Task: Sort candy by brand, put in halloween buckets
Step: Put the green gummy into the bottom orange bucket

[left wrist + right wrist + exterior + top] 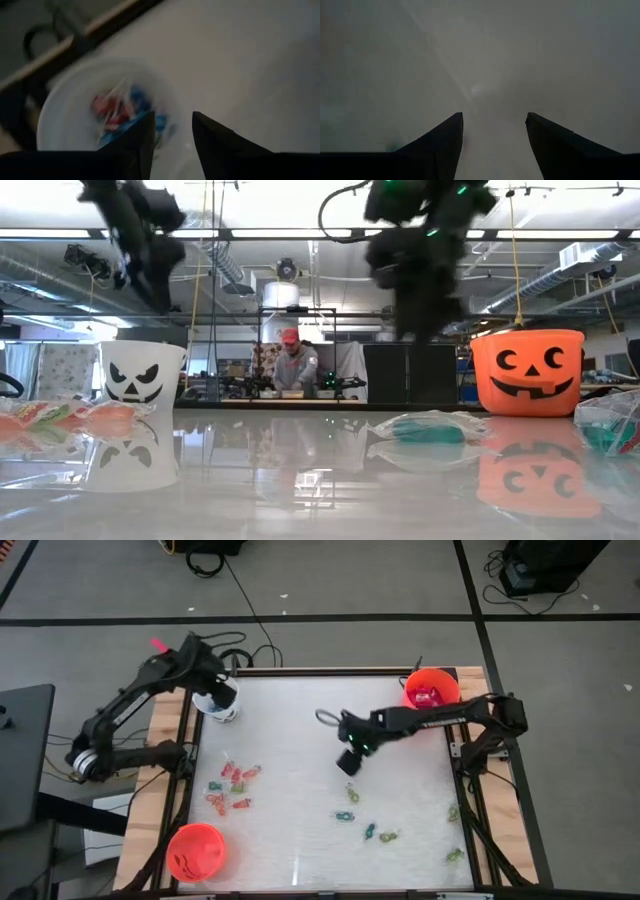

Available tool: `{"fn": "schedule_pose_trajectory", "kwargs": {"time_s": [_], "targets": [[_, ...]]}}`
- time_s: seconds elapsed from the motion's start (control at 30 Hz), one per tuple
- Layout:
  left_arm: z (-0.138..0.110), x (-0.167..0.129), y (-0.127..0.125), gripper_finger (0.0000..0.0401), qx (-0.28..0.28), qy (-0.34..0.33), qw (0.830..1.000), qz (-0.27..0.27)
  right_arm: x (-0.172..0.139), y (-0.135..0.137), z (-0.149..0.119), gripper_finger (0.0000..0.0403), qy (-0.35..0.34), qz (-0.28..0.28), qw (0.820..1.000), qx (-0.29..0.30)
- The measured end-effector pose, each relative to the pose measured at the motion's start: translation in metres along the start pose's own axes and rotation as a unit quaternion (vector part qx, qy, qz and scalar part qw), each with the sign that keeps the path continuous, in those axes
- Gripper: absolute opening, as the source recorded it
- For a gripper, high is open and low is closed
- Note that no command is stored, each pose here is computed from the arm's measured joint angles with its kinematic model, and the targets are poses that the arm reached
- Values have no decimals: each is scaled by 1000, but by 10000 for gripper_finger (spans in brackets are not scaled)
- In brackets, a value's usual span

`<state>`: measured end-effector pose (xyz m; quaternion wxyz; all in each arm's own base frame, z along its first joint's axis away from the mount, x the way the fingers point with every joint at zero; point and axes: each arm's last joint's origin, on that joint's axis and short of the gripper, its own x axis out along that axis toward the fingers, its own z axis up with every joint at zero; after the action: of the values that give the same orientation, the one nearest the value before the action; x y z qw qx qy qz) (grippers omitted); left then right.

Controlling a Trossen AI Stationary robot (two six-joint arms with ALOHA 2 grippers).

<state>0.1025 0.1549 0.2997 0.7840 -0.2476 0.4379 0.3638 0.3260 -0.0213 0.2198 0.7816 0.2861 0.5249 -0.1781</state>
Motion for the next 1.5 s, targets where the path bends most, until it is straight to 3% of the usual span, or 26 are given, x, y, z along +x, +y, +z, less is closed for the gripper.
{"fn": "schedule_pose_trajectory", "kwargs": {"time_s": [0.23,0.4,0.57,0.8,0.9,1.27,1.5], "targets": [[-15,-48,-26,137,43,-136,983,-113,-19,26,-65,228,128,-79,988,21],[-31,-60,-38,137,59,-169,971,-155,-28,38,-107,228,213,-144,965,44],[-42,-58,-47,137,77,-175,963,-187,-42,40,-140,229,288,-214,933,18],[-45,-58,-58,137,98,-165,957,-219,-26,37,-189,229,389,-188,900,-61],[-45,-59,-61,137,96,-166,954,-231,-20,29,-205,229,424,-197,881,-68],[-36,-56,-69,137,92,-184,951,-232,8,10,-238,229,437,-168,878,-98],[-27,-46,-73,137,80,-169,955,-229,17,-13,-257,224,463,-191,858,-110]]}}
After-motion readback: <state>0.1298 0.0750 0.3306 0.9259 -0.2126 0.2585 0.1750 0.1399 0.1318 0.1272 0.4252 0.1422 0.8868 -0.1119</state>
